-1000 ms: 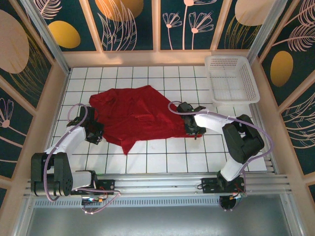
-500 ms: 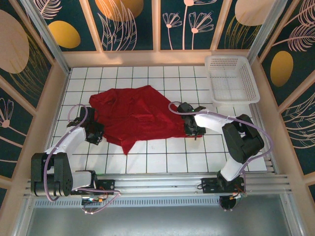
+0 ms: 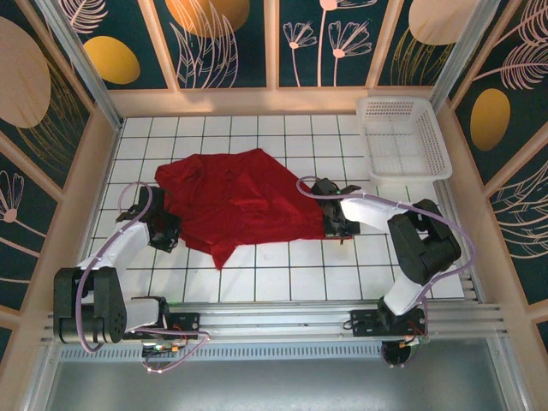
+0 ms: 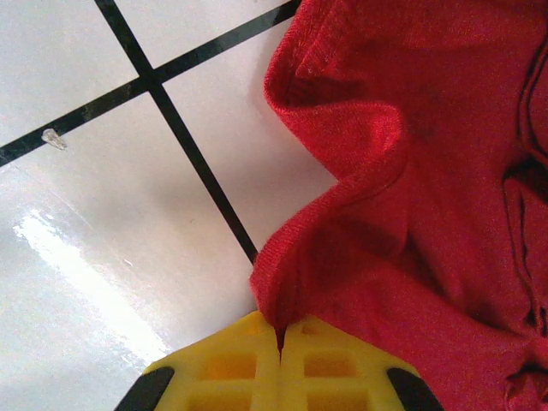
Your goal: Fold and stack the t-shirts
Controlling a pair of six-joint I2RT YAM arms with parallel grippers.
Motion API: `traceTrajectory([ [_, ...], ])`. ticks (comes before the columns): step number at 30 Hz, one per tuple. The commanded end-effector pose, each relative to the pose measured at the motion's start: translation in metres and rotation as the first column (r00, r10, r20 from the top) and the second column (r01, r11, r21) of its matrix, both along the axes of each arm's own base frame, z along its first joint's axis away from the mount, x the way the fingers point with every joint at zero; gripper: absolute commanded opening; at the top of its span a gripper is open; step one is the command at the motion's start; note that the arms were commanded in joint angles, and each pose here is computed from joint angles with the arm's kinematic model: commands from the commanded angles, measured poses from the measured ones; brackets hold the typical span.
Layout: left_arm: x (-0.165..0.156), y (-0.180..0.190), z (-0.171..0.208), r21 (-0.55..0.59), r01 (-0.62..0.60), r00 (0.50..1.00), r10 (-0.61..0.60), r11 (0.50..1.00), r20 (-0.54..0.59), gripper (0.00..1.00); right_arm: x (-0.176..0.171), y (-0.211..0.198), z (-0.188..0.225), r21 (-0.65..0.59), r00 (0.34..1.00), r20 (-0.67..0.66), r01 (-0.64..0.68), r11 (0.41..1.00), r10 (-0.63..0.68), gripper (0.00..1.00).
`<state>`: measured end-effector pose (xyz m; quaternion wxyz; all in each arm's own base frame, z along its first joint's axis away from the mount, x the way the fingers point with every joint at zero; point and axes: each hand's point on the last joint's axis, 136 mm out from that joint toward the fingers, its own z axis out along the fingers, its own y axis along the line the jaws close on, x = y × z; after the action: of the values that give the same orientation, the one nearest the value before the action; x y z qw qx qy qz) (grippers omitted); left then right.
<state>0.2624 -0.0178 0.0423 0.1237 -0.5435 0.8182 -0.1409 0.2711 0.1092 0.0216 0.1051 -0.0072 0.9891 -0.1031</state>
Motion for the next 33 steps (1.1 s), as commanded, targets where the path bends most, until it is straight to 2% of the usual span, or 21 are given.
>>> traceTrajectory([
  [1, 0.009, 0.001, 0.009, 0.008, 0.010, 1.000, -0.011, 1.000, 0.028, 0.00, 0.007, -0.006, 0.025, 0.039, 0.998, 0.051, 0.037, 0.999, -0.039, 0.00],
  [7, 0.020, 0.005, 0.025, 0.040, 0.025, 0.998, -0.027, 0.999, 0.059, 0.00, 0.030, -0.005, 0.069, 0.223, 0.981, 0.152, 0.081, 0.971, -0.117, 0.00],
  [10, 0.026, 0.008, 0.035, 0.058, 0.029, 0.996, -0.034, 0.998, 0.079, 0.00, 0.040, -0.015, 0.086, 0.329, 0.966, 0.178, 0.124, 0.936, -0.190, 0.00],
  [13, 0.028, 0.009, 0.039, 0.070, 0.034, 0.996, -0.039, 0.997, 0.082, 0.00, 0.040, -0.033, 0.090, 0.459, 0.940, 0.140, 0.216, 0.862, -0.310, 0.00],
  [16, 0.025, 0.009, 0.036, 0.069, 0.037, 0.996, -0.042, 0.997, 0.074, 0.00, 0.029, -0.060, 0.073, 0.519, 0.898, 0.052, 0.350, 0.780, -0.437, 0.00],
  [20, 0.020, 0.008, 0.033, 0.064, 0.040, 0.997, -0.045, 0.997, 0.069, 0.00, 0.011, -0.094, 0.039, 0.576, 0.801, -0.097, 0.529, 0.623, -0.591, 0.00],
  [21, 0.019, 0.008, 0.032, 0.063, 0.041, 0.997, -0.045, 0.997, 0.069, 0.00, 0.008, -0.102, 0.031, 0.578, 0.776, -0.123, 0.563, 0.591, -0.619, 0.02],
  [22, 0.019, 0.007, 0.032, 0.062, 0.041, 0.996, -0.046, 0.997, 0.070, 0.00, 0.006, -0.108, 0.027, 0.576, 0.756, -0.132, 0.584, 0.572, -0.641, 0.14],
  [24, 0.019, 0.006, 0.032, 0.054, 0.049, 0.996, -0.053, 0.997, 0.076, 0.00, 0.009, -0.121, 0.029, 0.559, 0.737, -0.091, 0.595, 0.578, -0.670, 0.36],
  [25, 0.019, 0.005, 0.032, 0.050, 0.053, 0.995, -0.057, 0.997, 0.077, 0.00, 0.012, -0.124, 0.033, 0.552, 0.737, -0.065, 0.589, 0.591, -0.673, 0.41],
  [28, 0.018, 0.002, 0.031, 0.041, 0.067, 0.995, -0.070, 0.997, 0.077, 0.00, 0.012, -0.128, 0.047, 0.529, 0.737, 0.007, 0.571, 0.628, -0.676, 0.42],
  [31, 0.018, 0.002, 0.031, 0.041, 0.069, 0.994, -0.072, 0.997, 0.078, 0.00, -0.003, -0.119, 0.046, 0.478, 0.750, 0.024, 0.572, 0.666, -0.661, 0.39],
  [33, 0.018, 0.003, 0.033, 0.048, 0.066, 0.994, -0.070, 0.997, 0.082, 0.00, -0.020, -0.103, 0.043, 0.473, 0.753, 0.006, 0.578, 0.665, -0.658, 0.39],
])
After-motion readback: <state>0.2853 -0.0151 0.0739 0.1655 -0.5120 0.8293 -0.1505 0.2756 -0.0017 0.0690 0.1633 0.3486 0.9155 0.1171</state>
